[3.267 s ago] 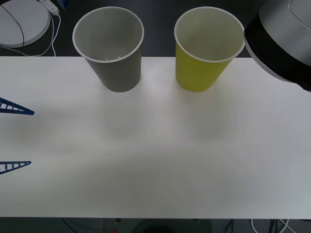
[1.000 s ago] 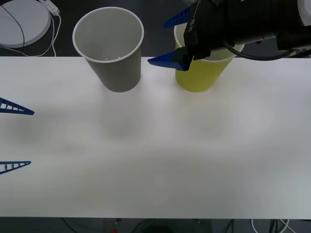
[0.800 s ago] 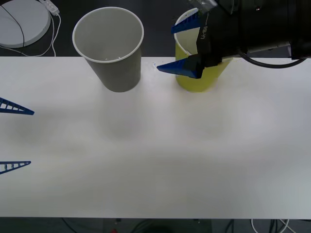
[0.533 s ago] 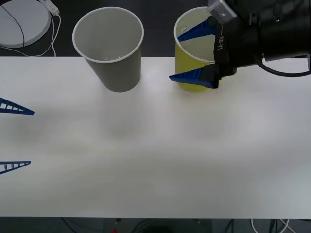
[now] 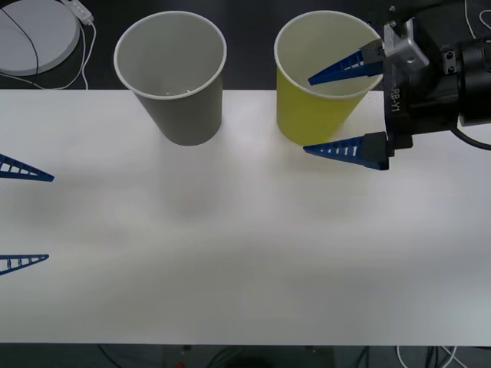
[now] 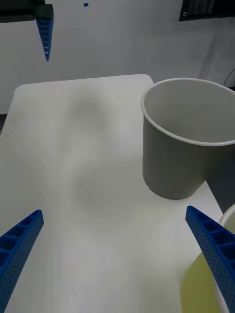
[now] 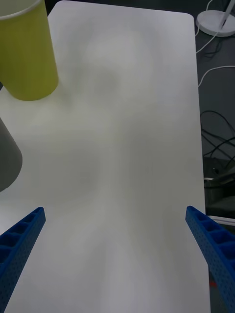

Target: Put the can into the green bin and the plastic bottle into the gray bin

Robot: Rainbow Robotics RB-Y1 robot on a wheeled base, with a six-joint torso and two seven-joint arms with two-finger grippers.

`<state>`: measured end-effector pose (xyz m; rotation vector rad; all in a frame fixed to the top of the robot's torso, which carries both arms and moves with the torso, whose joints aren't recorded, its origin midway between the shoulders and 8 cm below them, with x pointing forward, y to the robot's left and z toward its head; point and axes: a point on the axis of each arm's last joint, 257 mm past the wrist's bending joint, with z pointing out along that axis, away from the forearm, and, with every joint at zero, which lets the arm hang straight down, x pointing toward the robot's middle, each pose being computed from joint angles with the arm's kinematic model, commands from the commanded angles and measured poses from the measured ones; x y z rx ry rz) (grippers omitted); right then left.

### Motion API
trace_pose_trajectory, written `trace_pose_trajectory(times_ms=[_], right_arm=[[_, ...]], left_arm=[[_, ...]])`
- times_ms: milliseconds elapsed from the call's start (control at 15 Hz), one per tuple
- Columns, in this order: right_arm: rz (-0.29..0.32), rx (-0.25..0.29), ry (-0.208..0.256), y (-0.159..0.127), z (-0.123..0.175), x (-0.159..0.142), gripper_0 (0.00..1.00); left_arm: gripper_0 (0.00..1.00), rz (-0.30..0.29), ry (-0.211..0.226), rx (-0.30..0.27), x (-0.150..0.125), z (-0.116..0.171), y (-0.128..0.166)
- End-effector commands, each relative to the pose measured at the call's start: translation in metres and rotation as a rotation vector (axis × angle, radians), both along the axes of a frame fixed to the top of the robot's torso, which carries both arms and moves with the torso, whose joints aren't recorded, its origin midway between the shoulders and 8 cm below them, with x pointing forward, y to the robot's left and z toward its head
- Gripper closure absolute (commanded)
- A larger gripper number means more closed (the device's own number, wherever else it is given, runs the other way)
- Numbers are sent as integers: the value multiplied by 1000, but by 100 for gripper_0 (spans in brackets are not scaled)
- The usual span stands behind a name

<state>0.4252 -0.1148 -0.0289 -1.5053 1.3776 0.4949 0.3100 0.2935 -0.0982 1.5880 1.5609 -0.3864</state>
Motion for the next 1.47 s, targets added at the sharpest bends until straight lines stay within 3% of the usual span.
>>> trace_pose_trajectory(times_ms=[67, 533, 1067, 1467], right_arm=[[28, -9, -8, -21, -6, -12, 0], [80, -37, -43, -68, -21, -43, 0], [67, -60, 24, -116, -32, -84, 0], [52, -62, 36, -125, -37, -102, 0]], left_arm=[[0, 0, 0, 0, 0, 0, 0], [0, 0, 0, 0, 0, 0, 0], [0, 0, 0, 0, 0, 0, 0], [0, 0, 0, 0, 0, 0, 0]])
